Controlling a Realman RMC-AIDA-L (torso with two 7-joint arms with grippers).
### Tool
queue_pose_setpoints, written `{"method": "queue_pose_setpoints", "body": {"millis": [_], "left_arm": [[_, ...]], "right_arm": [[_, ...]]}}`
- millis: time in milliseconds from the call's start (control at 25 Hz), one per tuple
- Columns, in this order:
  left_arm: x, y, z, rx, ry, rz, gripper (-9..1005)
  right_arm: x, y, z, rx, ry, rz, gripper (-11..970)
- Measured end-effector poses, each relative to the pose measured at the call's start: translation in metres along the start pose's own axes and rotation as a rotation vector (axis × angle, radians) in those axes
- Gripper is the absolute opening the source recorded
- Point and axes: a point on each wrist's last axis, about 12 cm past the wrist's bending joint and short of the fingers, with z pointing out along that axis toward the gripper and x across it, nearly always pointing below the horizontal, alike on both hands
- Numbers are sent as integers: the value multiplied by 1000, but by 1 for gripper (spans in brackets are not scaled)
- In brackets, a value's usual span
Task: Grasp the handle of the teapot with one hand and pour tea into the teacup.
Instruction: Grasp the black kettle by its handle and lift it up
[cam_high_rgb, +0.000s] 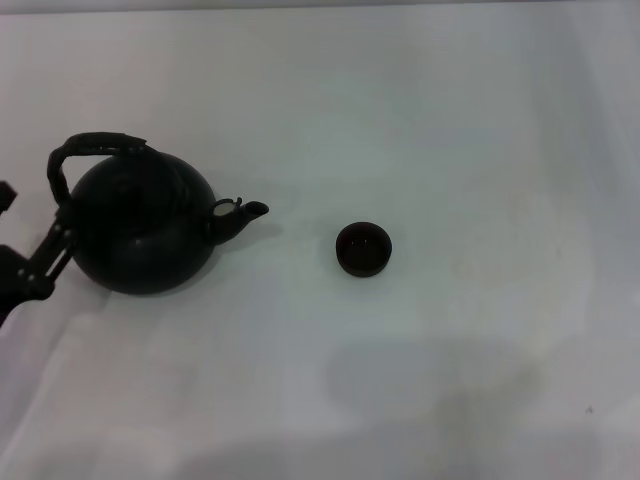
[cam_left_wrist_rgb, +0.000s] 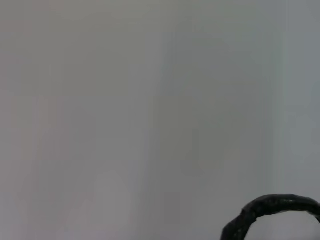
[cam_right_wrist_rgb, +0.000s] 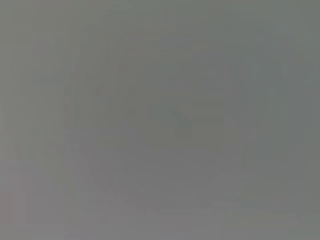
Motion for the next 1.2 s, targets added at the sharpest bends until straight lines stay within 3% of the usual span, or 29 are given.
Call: {"method": "queue_pose_setpoints", "body": {"millis": [760, 1200], "left_arm": [[2, 3, 28, 21, 46, 65, 766], [3, 4, 31, 25, 59, 60, 731]], "right_arm": [[1, -3, -3, 7, 6, 4, 837], [2, -3, -2, 10, 11, 5, 838]]}}
